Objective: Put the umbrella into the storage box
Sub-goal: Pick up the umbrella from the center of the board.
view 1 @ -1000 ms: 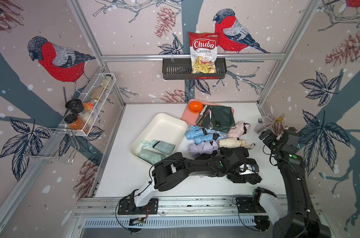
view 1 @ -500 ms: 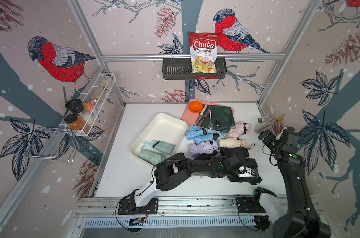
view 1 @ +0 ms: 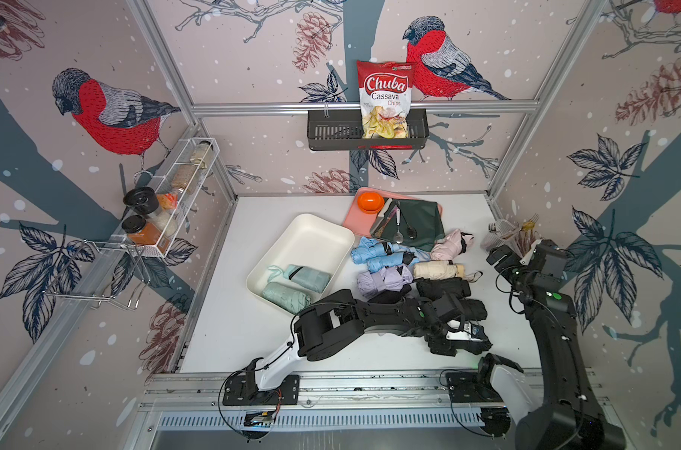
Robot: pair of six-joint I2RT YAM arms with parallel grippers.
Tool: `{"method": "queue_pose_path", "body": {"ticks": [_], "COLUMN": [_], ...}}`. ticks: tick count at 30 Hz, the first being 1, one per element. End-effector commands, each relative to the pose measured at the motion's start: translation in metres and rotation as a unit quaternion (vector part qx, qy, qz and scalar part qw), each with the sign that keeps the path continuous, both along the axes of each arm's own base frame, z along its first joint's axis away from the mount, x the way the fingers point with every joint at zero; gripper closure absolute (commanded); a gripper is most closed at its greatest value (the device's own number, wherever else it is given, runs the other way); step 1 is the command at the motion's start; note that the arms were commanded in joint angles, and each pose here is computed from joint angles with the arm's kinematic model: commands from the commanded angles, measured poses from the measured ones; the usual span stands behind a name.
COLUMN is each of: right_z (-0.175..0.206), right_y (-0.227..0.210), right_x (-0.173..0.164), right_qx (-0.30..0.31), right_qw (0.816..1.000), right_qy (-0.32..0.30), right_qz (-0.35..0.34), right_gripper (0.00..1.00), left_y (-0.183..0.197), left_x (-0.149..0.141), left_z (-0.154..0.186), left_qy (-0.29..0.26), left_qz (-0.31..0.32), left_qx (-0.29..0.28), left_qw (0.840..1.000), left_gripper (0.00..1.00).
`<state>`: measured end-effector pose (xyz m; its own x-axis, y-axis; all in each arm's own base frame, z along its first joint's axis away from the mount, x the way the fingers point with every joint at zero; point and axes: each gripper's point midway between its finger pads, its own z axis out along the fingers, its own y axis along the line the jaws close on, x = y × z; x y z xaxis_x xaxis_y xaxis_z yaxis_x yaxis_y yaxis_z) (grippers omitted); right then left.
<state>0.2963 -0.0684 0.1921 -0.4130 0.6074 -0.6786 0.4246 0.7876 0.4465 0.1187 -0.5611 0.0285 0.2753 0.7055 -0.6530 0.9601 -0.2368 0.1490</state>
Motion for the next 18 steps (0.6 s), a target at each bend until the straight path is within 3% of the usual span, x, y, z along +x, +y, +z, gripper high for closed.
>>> {"method": "queue_pose_path", "body": {"ticks": [1,8,12,14,18], "right_z": [0.005,0.018,0.036,0.048,0.071], "right_y": [0.001,-0.002,-0.006,-0.007,0.005], "right_x": [0.002,0.003,0.004,0.006,0.010], "right_qx": [0.001,-0.011,-0.027,-0.033,-0.027], "right_qw": [1.000,1.000,0.999,0.998,0.996], "right_qy": [-0.010,-0.020,-0.033,-0.044,-0.077], "right_qz": [0.004,0.001,-0.005,-0.005,0.029], "right_gripper": [0.00,0.00,0.00,0.00,0.00], "left_y": [0.013,0.013,0.016,0.020,0.033], "left_x": [-0.004,-0.007,-0.011,-0.014,-0.008], "left_z": [-0.016,0.006,0.036,0.053,0.083], "left_qy": [0.004,0.009,0.006,0.001,-0.023], "left_qz": [-0.003,-0.007,-0.014,-0.019,-0.016], "left_qx": [0.040,0.013,-0.013,-0.029,-0.045], "left_qw": [0.999,1.000,1.000,0.999,0.999], "left_gripper": [0.36,0.75,0.80,0.88,0.94]}}
